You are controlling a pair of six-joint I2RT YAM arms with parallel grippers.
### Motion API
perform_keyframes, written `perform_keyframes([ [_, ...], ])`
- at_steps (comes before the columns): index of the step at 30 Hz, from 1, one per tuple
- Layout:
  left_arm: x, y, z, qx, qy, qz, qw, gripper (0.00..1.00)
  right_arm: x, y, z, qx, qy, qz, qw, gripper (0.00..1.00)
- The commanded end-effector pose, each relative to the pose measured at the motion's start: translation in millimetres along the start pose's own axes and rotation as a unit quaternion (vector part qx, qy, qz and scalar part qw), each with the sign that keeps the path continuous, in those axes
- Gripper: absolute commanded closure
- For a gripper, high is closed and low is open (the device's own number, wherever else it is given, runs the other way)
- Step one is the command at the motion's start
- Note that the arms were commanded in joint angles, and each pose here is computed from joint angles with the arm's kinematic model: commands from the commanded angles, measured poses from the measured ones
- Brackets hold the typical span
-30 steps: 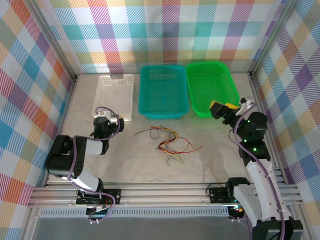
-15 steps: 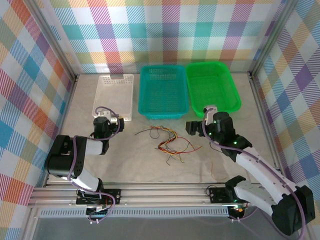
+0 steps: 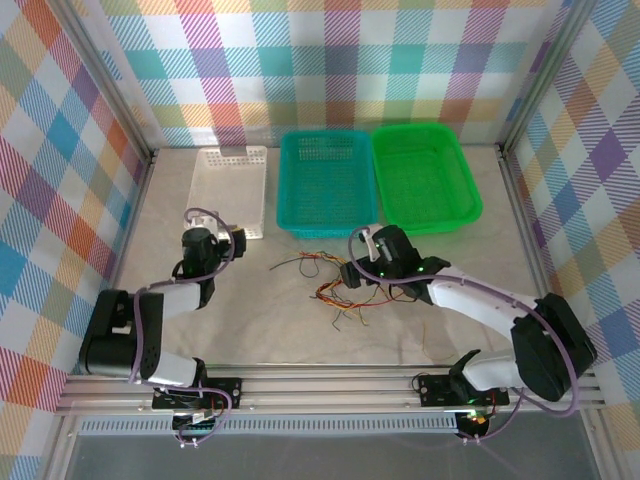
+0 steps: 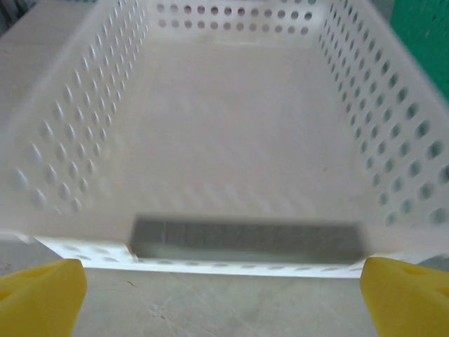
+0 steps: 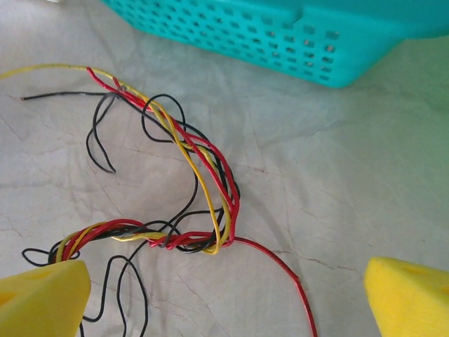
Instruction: Untangle the cables
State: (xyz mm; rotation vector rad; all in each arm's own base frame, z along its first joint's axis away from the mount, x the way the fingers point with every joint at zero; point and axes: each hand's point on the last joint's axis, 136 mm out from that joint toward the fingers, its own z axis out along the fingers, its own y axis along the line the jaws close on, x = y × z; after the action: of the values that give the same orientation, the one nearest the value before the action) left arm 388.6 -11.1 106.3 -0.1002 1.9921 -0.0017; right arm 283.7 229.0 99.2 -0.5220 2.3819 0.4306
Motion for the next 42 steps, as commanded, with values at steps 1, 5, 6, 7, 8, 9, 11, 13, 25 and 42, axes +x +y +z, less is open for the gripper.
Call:
perform_keyframes([
  [1, -15.2, 2.4, -9.9, -0.003, -0.006, -0.014, 1.0, 0.0, -16.4, 11.5, 9.1, -0.011, -0.013, -0.015, 1.0, 0.0],
  [5, -15.8, -1.4, -20.1, 0.009, 0.008, -0.027, 1.0, 0.0, -11.9, 16.6, 27.0, -0.007, 0.007, -0.016, 1.0, 0.02],
  [6, -18.4, -1.2, -23.8, 0.009, 0.005, -0.036, 0.999, 0.0, -11.1, 16.8, 30.7, -0.005, 0.011, -0.015, 1.0, 0.03],
  [7, -22.8, -1.0, -29.0, 0.009, 0.0, -0.048, 0.999, 0.0, -9.4, 16.1, 35.3, -0.001, 0.016, -0.015, 1.0, 0.03],
  [8, -27.5, -0.5, -34.8, 0.009, -0.006, -0.062, 0.998, 0.0, -7.4, 15.2, 39.9, 0.002, 0.022, -0.014, 1.0, 0.04],
  [9, -33.7, -0.1, -41.4, 0.01, -0.015, -0.073, 0.997, 0.0, -5.8, 16.0, 43.3, 0.002, 0.027, -0.014, 1.0, 0.05],
  [11, -45.7, -0.9, -58.7, 0.017, -0.033, -0.088, 0.995, 0.0, -2.6, 15.8, 51.8, 0.003, 0.038, -0.011, 0.999, 0.07],
  [13, -55.0, 1.6, -75.9, 0.015, -0.052, -0.107, 0.993, 0.0, 0.7, 17.6, 59.3, 0.0, 0.049, -0.007, 0.999, 0.11],
  [25, -74.8, 14.3, -125.1, -0.042, 0.051, -0.224, 0.972, 0.0, 23.7, 13.9, 91.0, 0.016, 0.094, 0.016, 0.995, 0.46],
  [42, -35.0, -41.3, -133.6, 0.083, 0.182, -0.318, 0.927, 0.0, 25.3, 22.1, 93.8, -0.005, 0.095, 0.039, 0.995, 1.0],
])
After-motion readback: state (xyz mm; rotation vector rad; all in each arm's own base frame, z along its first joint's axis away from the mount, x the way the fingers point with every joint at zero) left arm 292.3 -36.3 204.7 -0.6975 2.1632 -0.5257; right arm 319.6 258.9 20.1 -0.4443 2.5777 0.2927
